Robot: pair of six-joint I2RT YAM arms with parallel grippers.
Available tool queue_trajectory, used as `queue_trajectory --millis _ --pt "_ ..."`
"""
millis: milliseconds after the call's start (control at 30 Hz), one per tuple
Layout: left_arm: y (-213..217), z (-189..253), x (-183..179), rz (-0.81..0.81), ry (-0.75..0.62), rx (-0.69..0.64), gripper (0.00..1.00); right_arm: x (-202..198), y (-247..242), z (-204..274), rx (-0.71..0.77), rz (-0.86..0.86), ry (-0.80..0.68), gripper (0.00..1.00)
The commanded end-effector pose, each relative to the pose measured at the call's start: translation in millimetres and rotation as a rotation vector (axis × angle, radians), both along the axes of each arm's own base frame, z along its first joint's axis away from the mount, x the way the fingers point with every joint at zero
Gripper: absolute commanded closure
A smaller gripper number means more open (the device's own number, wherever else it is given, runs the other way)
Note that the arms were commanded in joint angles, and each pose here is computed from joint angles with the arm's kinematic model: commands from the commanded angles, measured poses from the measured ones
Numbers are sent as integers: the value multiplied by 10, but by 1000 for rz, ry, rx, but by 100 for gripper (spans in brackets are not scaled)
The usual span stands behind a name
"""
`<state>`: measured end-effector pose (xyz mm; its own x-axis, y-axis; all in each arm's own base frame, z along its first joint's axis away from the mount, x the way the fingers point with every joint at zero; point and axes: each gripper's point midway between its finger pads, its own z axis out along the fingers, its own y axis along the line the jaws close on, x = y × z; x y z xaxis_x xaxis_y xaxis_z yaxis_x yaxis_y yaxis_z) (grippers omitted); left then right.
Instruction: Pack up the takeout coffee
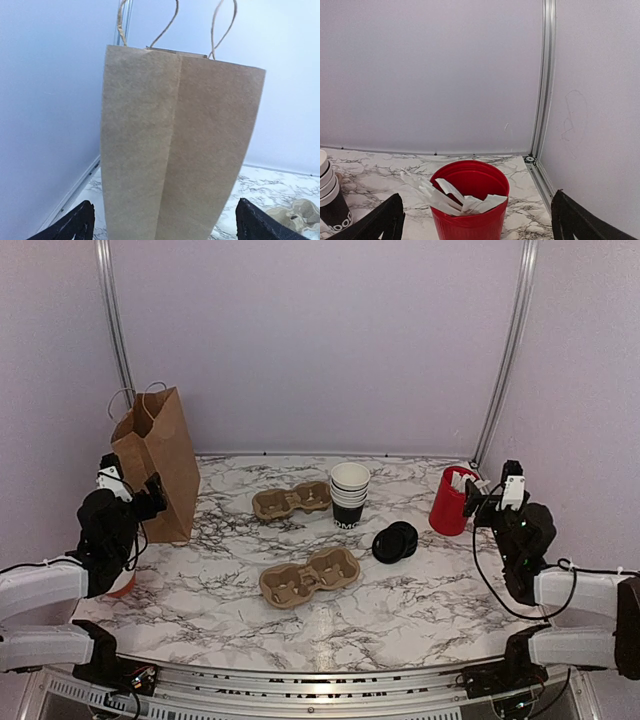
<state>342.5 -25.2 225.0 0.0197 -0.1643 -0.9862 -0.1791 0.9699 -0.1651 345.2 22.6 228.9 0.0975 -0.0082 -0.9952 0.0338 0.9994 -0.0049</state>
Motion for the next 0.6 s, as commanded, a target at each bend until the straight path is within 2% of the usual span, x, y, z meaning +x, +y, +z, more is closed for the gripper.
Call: queue_trajectory --millis 0,100,333,467,567 --pt "-261 -266 -128 -109 142 -110 1 -107 281 -89 50 56 124 0" --pt "-552 -384 -216 -216 215 -135 1 -240 525 -174 12 85 221 0" --pt "-1448 -434 -427 -432 330 -34 1 -475 1171 -140 -63 159 329 0" --pt "-1755 -422 -403 -471 464 -5 1 -502 866 -114 77 -20 385 0" --pt "-1653 -428 -361 -357 538 -71 1 -570 773 -10 126 -16 370 0"
